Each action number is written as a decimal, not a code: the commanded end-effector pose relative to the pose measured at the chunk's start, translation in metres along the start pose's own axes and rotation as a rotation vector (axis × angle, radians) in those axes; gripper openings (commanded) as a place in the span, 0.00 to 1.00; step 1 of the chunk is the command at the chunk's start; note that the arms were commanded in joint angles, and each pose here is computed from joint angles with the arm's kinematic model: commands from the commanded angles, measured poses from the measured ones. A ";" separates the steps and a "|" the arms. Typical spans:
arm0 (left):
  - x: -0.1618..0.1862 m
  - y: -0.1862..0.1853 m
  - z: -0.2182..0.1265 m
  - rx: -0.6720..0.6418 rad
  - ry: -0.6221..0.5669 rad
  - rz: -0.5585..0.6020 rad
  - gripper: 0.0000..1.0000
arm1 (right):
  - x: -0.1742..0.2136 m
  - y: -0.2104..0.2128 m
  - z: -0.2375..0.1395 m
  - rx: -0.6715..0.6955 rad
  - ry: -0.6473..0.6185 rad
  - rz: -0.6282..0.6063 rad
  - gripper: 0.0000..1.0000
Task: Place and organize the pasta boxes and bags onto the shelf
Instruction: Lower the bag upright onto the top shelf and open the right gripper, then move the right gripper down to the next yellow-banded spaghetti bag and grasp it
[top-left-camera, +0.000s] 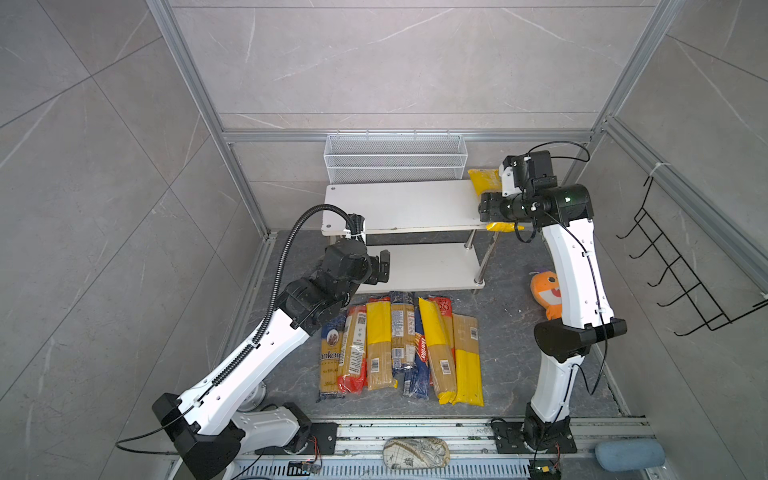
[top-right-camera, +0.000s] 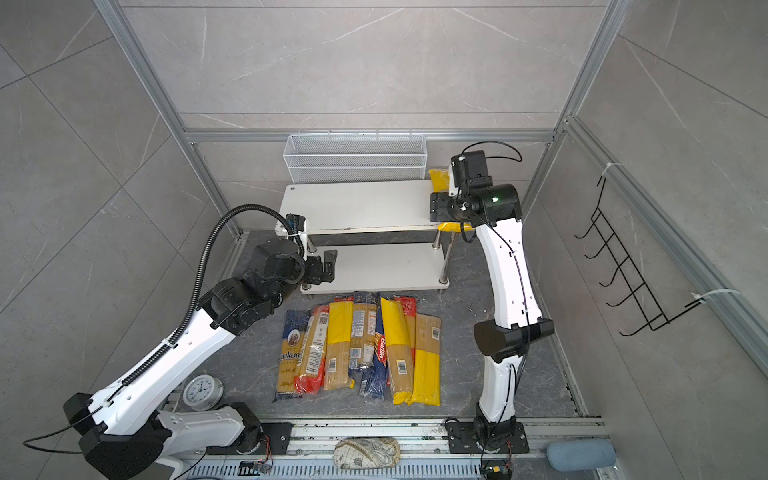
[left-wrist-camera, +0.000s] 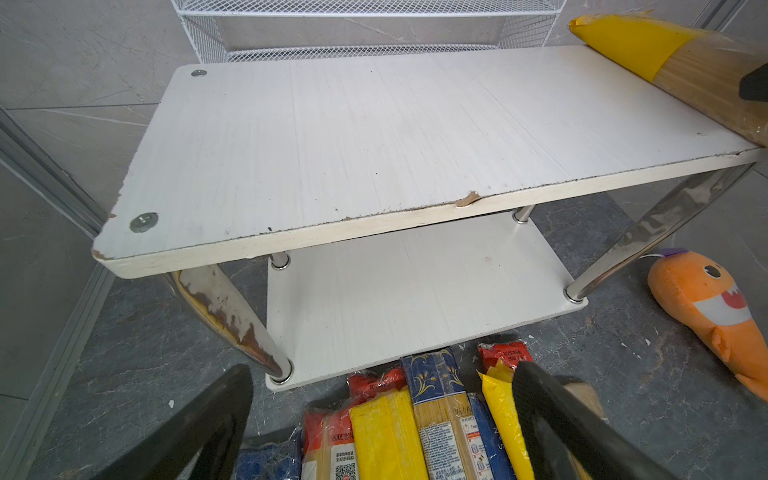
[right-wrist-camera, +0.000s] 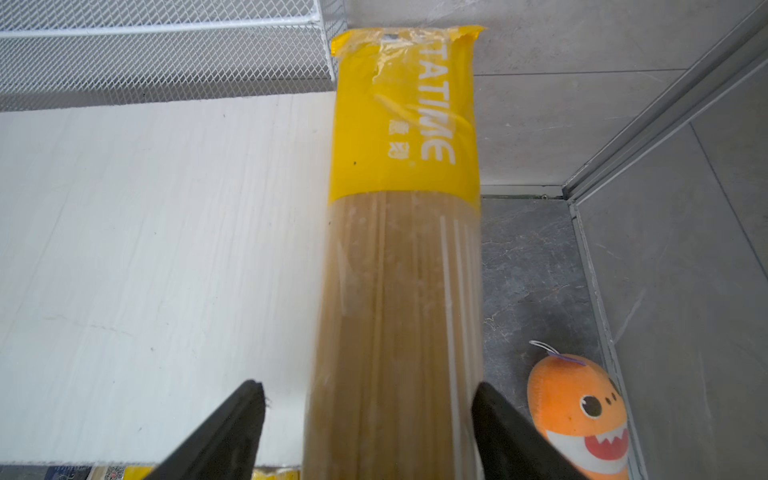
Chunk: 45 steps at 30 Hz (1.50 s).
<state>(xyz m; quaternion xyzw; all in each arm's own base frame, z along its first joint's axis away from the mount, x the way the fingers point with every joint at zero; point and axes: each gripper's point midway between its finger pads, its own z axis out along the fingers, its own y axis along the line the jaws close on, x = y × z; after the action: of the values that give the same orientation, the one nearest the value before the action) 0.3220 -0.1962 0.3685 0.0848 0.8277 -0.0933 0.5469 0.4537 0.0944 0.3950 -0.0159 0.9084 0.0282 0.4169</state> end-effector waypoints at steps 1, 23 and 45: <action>-0.024 0.000 -0.014 0.030 -0.078 -0.032 1.00 | -0.015 0.000 -0.028 -0.026 -0.083 0.016 0.97; 0.002 -0.020 -0.011 0.120 -0.011 -0.107 0.99 | 0.071 -0.014 -0.116 -0.024 -0.049 0.099 1.00; 0.100 -0.094 -0.013 0.203 0.175 -0.082 0.99 | 0.306 0.015 -0.070 -0.169 0.410 0.284 1.00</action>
<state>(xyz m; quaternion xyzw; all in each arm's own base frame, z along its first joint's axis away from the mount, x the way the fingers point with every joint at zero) 0.2543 -0.2761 0.2831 0.1319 0.8639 -0.1747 0.4536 0.2027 0.0934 0.2251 0.0557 0.9637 0.1318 0.2255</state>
